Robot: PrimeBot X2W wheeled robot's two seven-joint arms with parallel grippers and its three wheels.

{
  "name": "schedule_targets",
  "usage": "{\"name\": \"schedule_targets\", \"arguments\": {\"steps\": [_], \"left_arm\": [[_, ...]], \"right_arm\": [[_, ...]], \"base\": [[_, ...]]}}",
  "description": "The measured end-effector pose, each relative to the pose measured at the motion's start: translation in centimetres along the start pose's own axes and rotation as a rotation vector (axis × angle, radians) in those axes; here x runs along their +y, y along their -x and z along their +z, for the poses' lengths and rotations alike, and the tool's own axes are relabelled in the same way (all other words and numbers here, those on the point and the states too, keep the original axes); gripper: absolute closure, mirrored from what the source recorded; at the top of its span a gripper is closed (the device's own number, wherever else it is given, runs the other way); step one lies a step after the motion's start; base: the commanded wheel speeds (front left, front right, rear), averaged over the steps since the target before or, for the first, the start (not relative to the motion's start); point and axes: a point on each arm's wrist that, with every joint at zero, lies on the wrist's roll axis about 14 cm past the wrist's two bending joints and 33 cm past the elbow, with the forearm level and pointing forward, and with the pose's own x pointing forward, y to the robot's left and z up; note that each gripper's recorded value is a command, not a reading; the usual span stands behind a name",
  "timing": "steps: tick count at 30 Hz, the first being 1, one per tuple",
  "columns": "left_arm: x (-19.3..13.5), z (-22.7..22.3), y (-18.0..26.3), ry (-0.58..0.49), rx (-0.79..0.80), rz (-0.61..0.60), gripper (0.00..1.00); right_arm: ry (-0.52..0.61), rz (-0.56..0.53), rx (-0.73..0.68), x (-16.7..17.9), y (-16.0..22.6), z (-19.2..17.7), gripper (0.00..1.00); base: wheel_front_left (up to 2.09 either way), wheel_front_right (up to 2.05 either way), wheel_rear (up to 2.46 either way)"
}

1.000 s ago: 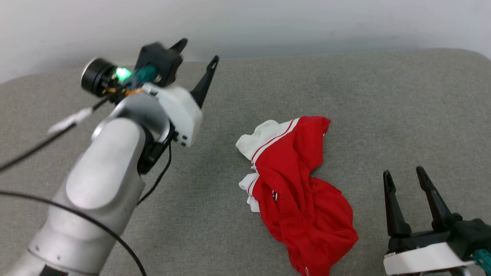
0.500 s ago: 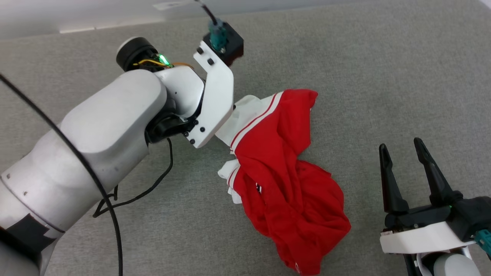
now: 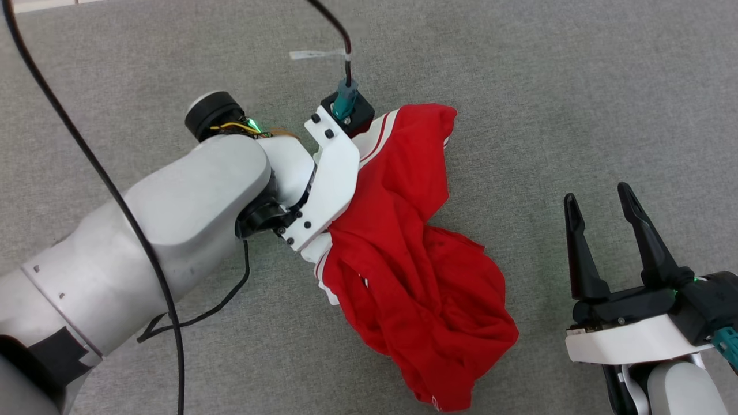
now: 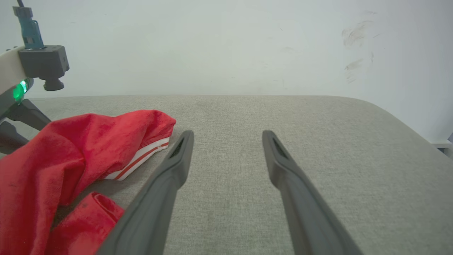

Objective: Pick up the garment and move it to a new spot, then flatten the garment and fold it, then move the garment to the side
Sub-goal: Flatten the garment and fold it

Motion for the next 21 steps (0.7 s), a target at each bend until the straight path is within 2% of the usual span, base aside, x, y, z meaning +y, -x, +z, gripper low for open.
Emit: {"name": "schedule_targets", "arguments": {"steps": [1, 7, 15, 21], "left_arm": [[-0.2, -0.2, -0.2, -0.004, 0.004, -0.005, 1.00], [-0.6, 0.6, 0.4, -0.019, -0.072, 0.002, 1.00], [0.7, 4.2, 6.2, -0.025, -0.379, 0.095, 1.00], [4.3, 0.1, 11.0, 0.078, -0.467, 0.233, 1.00]], "right_arm": [[0.000, 0.000, 0.002, 0.0, 0.0, -0.1, 0.00], [-0.004, 0.012, -0.005, 0.4, -0.3, 0.0, 0.00], [-0.009, 0.036, -0.053, 1.3, 0.2, 1.9, 0.00], [-0.016, 0.069, -0.070, 2.5, 0.9, 2.6, 0.00]], "base": [[0.00, 0.00, 0.00], [0.00, 0.00, 0.00], [0.00, 0.00, 0.00], [0.00, 0.00, 0.00]]}}
